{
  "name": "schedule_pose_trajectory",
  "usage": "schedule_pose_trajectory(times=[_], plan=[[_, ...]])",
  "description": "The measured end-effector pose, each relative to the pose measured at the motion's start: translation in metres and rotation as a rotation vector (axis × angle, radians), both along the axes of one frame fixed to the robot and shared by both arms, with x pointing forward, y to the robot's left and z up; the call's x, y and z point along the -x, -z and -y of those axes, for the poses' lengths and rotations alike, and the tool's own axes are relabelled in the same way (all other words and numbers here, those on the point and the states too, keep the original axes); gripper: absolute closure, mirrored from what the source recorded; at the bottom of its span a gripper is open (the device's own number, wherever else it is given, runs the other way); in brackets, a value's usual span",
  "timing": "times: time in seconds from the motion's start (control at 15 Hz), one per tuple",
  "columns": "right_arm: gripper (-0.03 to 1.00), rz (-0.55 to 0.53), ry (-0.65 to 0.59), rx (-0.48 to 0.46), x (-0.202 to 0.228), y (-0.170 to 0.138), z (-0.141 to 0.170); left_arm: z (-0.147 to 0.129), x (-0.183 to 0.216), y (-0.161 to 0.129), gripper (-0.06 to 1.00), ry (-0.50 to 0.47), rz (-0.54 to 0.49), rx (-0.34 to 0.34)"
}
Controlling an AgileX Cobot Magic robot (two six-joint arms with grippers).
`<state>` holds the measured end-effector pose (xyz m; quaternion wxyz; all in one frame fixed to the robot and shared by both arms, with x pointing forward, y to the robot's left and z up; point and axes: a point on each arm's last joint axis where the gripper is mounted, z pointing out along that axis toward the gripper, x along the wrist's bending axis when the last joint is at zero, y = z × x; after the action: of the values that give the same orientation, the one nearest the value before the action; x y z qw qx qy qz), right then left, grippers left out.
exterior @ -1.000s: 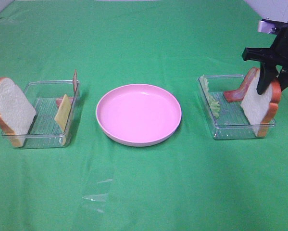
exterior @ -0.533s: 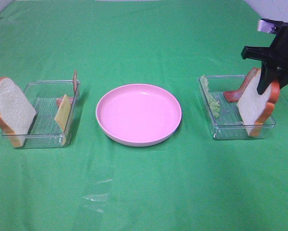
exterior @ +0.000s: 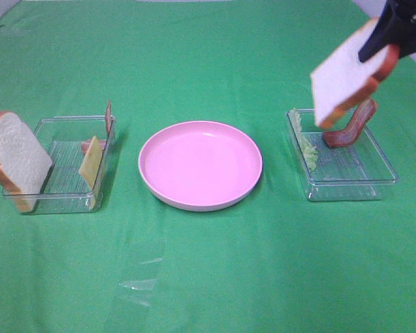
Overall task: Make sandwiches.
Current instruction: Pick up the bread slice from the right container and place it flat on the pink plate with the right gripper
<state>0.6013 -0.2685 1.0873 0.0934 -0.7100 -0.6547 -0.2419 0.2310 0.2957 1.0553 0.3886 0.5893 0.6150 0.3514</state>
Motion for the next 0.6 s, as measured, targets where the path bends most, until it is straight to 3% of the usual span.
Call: schedule_pose_trajectory(times=[0.2,0.4,0.6], plan=[[0.74,0.051,-0.107,-0.128,-0.006,0.003,-0.043,0.000,0.000,0.000,-0.05,0.000,0.000,0.000],[0.74,0.052,-0.140,-0.216,-0.027,0.046,-0.107,0.000,0.000,0.000,-0.05,0.000,0.000,0.000],[0.74,0.000,-0.133,-0.261,-0.038,0.081,-0.126,0.000,0.000,0.000,-0.05,0.000,0.000,0.000]])
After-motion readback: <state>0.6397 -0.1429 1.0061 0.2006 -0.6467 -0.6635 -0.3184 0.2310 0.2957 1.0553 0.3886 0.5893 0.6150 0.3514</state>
